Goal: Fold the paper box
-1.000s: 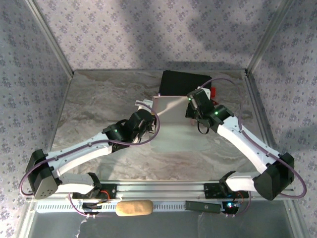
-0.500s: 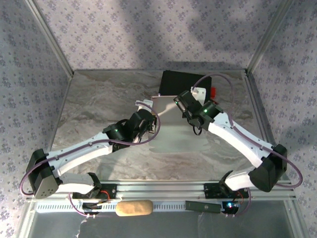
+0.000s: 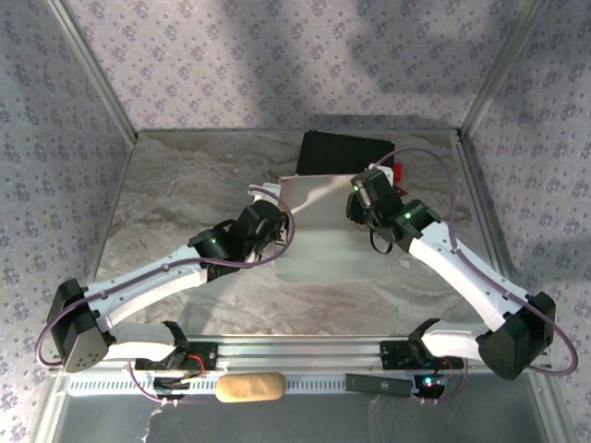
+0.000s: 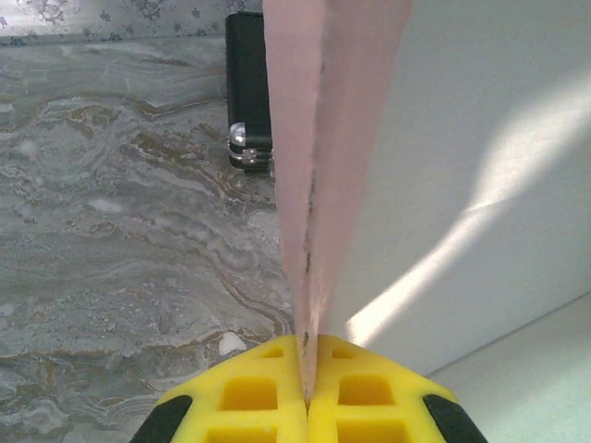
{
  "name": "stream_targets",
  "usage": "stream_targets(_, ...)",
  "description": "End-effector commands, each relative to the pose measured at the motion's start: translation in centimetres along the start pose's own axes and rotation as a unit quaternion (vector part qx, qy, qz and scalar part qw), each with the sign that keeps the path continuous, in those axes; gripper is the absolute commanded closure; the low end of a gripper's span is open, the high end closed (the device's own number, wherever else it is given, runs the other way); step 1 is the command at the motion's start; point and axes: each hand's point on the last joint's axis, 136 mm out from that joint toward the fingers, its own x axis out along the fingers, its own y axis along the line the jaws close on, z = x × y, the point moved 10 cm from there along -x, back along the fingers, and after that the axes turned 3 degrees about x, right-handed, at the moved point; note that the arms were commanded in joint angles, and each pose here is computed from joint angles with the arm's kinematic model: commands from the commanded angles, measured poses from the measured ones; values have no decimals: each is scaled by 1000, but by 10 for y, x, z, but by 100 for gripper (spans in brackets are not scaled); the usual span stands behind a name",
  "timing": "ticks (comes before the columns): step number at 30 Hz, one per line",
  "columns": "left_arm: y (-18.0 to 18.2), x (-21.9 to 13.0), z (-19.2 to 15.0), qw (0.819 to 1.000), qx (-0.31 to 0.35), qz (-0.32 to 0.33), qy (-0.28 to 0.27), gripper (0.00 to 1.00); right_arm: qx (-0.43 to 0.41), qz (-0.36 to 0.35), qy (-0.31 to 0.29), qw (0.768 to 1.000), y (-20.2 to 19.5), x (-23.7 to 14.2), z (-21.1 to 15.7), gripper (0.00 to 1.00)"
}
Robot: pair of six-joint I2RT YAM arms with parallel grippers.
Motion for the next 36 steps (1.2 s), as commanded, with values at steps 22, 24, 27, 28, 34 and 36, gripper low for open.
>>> stream_targets(22, 0, -4, 8, 999, -20, -20, -15, 100, 8, 33, -16, 999, -8, 5, 12, 65)
stream_targets(24, 0, -4, 8, 999, -21, -21, -15, 100, 8, 31, -9, 999, -7, 9, 11, 69)
stream_targets(27, 0, -4, 9, 999, -21, -22, -15, 100, 10, 26, -9, 1000, -8, 12, 9, 75)
stream_targets(28, -1, -4, 9, 999, -21, -22, -15, 100, 10, 24, -12, 1000, -8, 12, 9, 78)
stream_targets(34, -1, -4, 8, 999, -20, -23, -13, 100, 13, -10, -21, 1000, -10, 9, 12, 96)
stream_targets(36, -1, -4, 9, 999, -21, -23, -15, 100, 9, -35, -20, 999, -10, 8, 10, 100)
